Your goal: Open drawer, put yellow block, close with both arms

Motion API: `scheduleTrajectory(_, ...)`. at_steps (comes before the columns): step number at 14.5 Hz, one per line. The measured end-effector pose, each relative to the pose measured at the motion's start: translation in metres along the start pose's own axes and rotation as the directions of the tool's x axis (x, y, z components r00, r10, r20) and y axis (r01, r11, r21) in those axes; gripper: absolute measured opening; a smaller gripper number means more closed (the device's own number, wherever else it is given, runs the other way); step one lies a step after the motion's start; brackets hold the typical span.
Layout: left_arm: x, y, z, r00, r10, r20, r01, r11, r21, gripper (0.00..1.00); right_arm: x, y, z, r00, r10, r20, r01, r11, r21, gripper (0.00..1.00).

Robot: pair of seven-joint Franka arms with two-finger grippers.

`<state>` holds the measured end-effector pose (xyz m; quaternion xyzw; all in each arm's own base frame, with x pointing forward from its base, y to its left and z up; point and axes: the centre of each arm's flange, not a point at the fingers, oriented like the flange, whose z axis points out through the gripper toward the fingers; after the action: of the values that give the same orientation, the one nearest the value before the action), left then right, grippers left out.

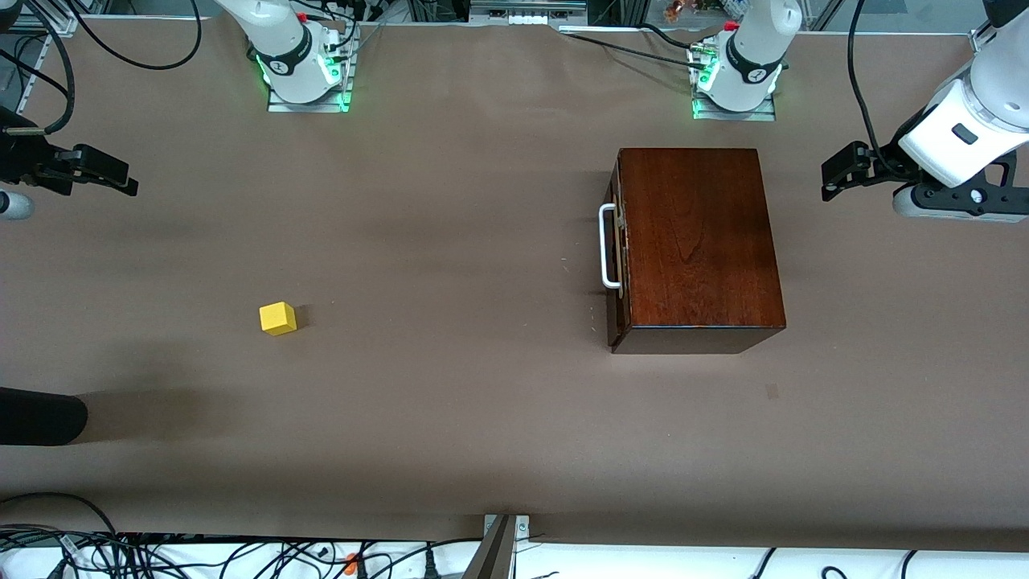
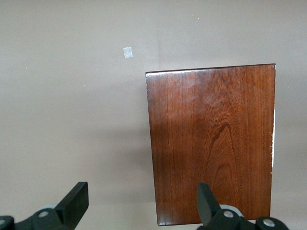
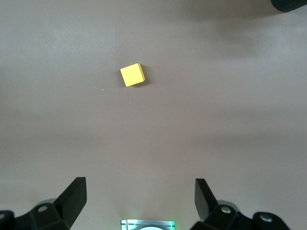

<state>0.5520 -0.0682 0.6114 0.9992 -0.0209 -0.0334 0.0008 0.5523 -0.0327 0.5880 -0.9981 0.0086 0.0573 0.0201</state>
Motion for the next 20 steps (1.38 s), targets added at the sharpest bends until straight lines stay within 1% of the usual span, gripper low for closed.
scheduleTrajectory(6, -0.005, 0.006, -0.006, 1.0, -0.014, -0.008, 0.014, 1.0, 0.0, 1.0, 0.0, 0.0, 0.0, 1.0, 0.001, 0.0, -0.001, 1.0, 0.0, 1.0)
scheduleTrajectory(8, -0.007, 0.03, -0.005, 1.0, 0.01, -0.005, -0.01, 1.0, 0.001, 1.0, 0.0, 0.001, 0.0, 1.0, 0.001, 0.0, -0.001, 1.0, 0.0, 1.0)
scheduleTrajectory(11, -0.017, 0.11, 0.008, 1.0, 0.007, 0.013, -0.007, 1.0, 0.008, 1.0, 0.0, 0.001, 0.0, 1.0, 0.002, 0.0, -0.002, 1.0, 0.0, 1.0)
scheduleTrajectory(14, -0.033, 0.216, 0.04, 0.999, -0.038, 0.019, 0.038, 0.999, -0.001, 1.0, 0.0, 0.001, 0.0, 1.0, 0.002, 0.0, -0.002, 1.0, 0.0, 1.0)
scheduleTrajectory(15, -0.041, 0.249, 0.054, 0.999, -0.045, 0.017, 0.044, 0.999, 0.016, 1.0, 0.0, 0.001, 0.0, 1.0, 0.003, 0.0, -0.003, 1.0, 0.0, 1.0)
scheduleTrajectory(17, -0.065, 0.317, 0.086, 0.998, -0.056, -0.006, 0.056, 0.996, 0.076, 1.0, 0.0, 0.002, 0.0, 1.0, 0.003, 0.0, -0.003, 1.0, 0.0, 1.0)
scheduleTrajectory(19, -0.094, 0.374, 0.126, 1.0, -0.015, -0.006, 0.016, 0.989, 0.145, 1.0, 0.0, 0.002, 0.0, 1.0, 0.003, 0.0, -0.003, 1.0, 0.0, 1.0)
scheduleTrajectory(20, -0.104, 0.394, 0.147, 1.0, 0.015, 0.001, -0.015, 0.984, 0.178, 1.0, 0.0, 0.002, 0.0, 1.0, 0.004, 0.0, -0.004, 1.0, 0.0, 1.0)
